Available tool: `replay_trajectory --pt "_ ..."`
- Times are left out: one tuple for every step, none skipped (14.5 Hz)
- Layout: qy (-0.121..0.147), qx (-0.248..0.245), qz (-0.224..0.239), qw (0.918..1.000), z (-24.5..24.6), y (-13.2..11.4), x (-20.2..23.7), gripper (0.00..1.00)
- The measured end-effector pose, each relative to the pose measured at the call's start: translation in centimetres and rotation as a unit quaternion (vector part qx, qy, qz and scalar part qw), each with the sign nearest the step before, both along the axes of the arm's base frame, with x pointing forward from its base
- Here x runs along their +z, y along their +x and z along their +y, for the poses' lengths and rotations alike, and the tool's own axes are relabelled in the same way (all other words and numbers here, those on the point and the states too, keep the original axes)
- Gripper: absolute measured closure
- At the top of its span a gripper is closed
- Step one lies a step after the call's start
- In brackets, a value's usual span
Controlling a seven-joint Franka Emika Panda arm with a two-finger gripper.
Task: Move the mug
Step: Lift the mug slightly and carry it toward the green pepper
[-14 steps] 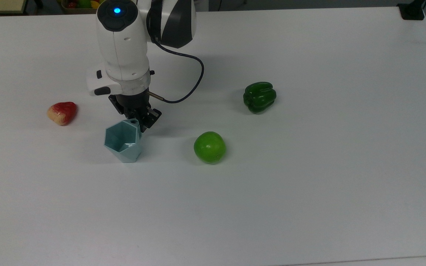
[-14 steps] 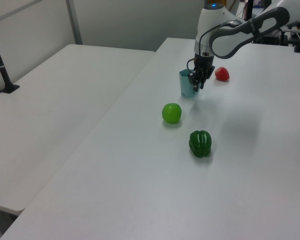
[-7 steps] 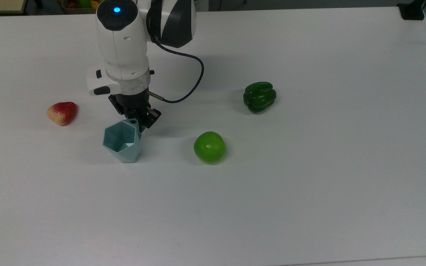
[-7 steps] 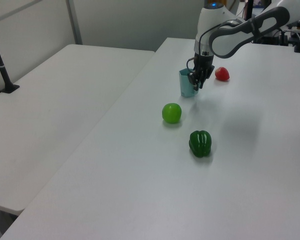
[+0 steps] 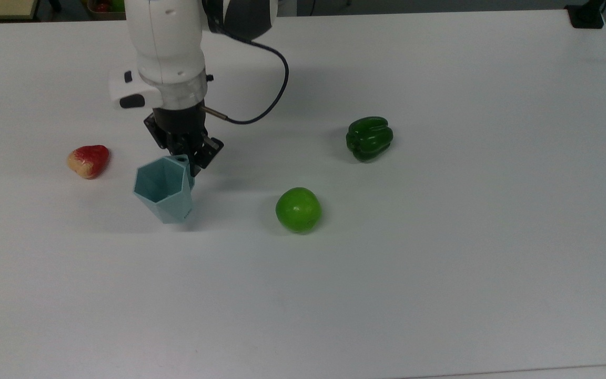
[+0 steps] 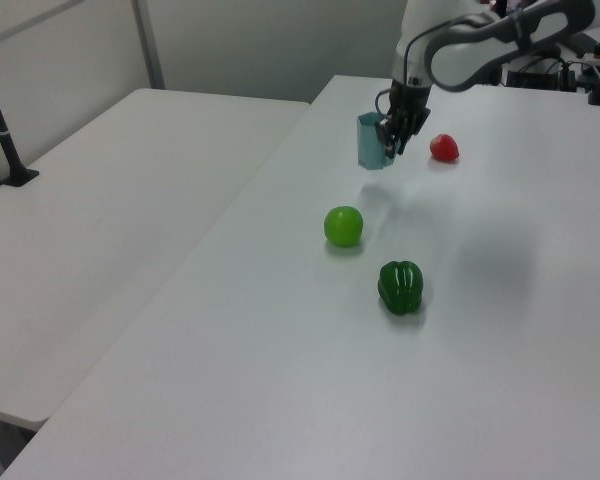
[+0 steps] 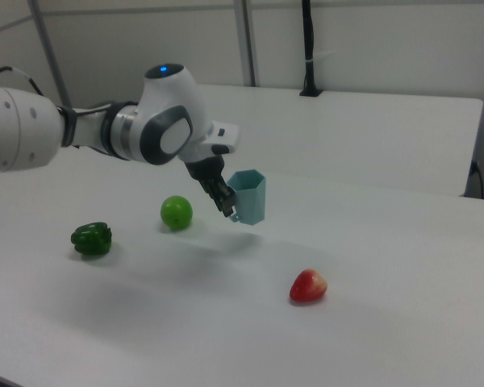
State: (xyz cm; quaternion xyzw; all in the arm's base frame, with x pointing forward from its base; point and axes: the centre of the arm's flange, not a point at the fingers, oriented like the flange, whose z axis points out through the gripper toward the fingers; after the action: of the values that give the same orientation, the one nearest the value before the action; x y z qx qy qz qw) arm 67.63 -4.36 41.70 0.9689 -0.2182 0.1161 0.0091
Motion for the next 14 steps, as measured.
replay_trajectory --pt "0.001 0.003 0.006 1.0 0.2 -0.6 1.4 0.75" --pt "0.002 0.006 0.011 0.9999 0.3 -1.0 2.4 0.75" --pt "0.003 0.012 0.019 0.9997 0.7 -1.5 3.3 0.75" --pt "0.005 0.021 0.03 0.9993 1.8 -2.2 4.4 0.75" --pt "0.006 0.029 0.041 0.9987 2.9 -2.7 4.9 0.75" --pt "0.007 0.042 0.059 0.9974 4.6 -3.3 5.1 0.75" --pt "0.007 0.051 0.068 0.9963 5.8 -3.7 5.0 0.75" --pt "0.007 0.06 0.077 0.9952 7.0 -4.3 4.7 0.75" --pt "0.007 0.069 0.086 0.9939 8.1 -5.2 4.2 0.75" --pt "0.007 0.075 0.093 0.9928 8.6 -5.9 3.7 0.75" --pt "0.007 0.082 0.102 0.9914 8.9 -6.8 3.1 0.75" --pt "0.008 0.087 0.112 0.9899 9.0 -7.6 2.5 0.75" --pt "0.008 0.093 0.121 0.9883 9.0 -8.4 1.8 0.75" --pt "0.008 0.098 0.128 0.9869 8.8 -9.2 1.4 0.75"
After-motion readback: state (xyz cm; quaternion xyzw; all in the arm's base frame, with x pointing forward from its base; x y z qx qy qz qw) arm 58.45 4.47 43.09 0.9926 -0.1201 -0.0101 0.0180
